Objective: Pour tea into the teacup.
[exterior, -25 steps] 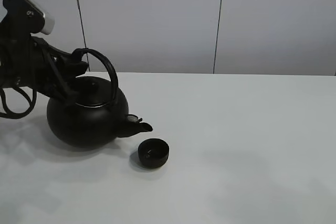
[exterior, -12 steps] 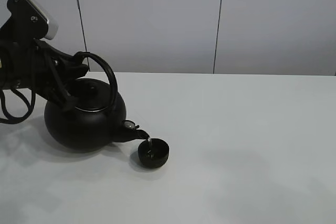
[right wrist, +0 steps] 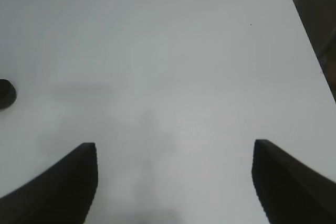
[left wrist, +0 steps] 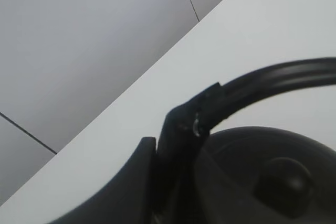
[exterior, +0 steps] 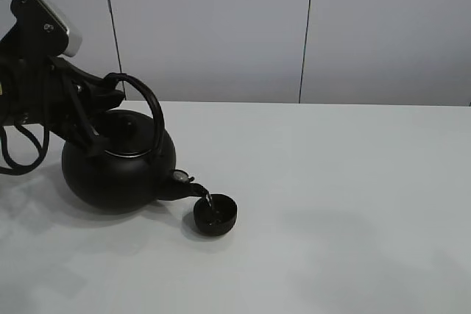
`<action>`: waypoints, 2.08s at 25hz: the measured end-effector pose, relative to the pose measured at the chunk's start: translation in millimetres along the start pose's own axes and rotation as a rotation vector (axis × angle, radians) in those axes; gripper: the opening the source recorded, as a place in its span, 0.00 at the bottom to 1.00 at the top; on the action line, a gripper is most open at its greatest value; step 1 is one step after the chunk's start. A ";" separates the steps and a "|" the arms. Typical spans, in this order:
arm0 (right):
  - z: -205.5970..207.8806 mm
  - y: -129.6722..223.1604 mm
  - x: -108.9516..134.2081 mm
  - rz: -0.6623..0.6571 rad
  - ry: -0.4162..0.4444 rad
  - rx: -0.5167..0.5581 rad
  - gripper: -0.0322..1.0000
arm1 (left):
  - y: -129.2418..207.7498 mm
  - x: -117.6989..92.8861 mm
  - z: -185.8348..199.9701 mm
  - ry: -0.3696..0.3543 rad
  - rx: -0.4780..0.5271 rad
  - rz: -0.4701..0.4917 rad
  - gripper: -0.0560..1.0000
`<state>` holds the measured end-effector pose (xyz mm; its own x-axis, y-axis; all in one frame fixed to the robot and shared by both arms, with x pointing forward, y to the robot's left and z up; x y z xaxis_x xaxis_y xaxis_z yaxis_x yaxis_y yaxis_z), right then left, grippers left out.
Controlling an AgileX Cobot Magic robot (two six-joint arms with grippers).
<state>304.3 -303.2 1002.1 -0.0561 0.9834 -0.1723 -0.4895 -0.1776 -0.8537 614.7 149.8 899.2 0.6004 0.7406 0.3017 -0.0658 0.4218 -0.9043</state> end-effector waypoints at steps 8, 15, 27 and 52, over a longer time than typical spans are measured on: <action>0.0 0.0 0.0 0.000 0.000 0.000 0.57 | -0.6 -0.8 -0.3 -0.001 -0.001 0.067 0.16; 0.0 0.0 0.0 0.000 0.000 0.000 0.57 | -1.1 -0.7 -0.6 -0.006 -0.003 0.345 0.16; 0.0 0.2 0.0 0.000 0.000 0.001 0.57 | 3.9 42.3 28.1 -0.208 -0.031 0.499 0.16; 0.0 0.0 0.0 0.000 0.000 0.000 0.57 | 60.2 29.9 66.3 -0.250 0.112 0.525 0.18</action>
<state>304.3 -303.2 1002.1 -0.0561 0.9834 -0.1723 -0.4894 -0.1776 -0.8538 575.8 232.0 873.9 0.2594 0.9602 -0.1033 -0.3952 0.0080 -0.9185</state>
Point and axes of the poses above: a point on each arm's last joint axis where the gripper is mounted, z pointing back along that axis away from the gripper, x along the wrist's bending axis when the last joint is at zero, y = z × x, the point moved 8 cm from there along -z, pointing out along that axis toward the gripper, and after that the axes turned 11 degrees about z, right-handed, at the moved point
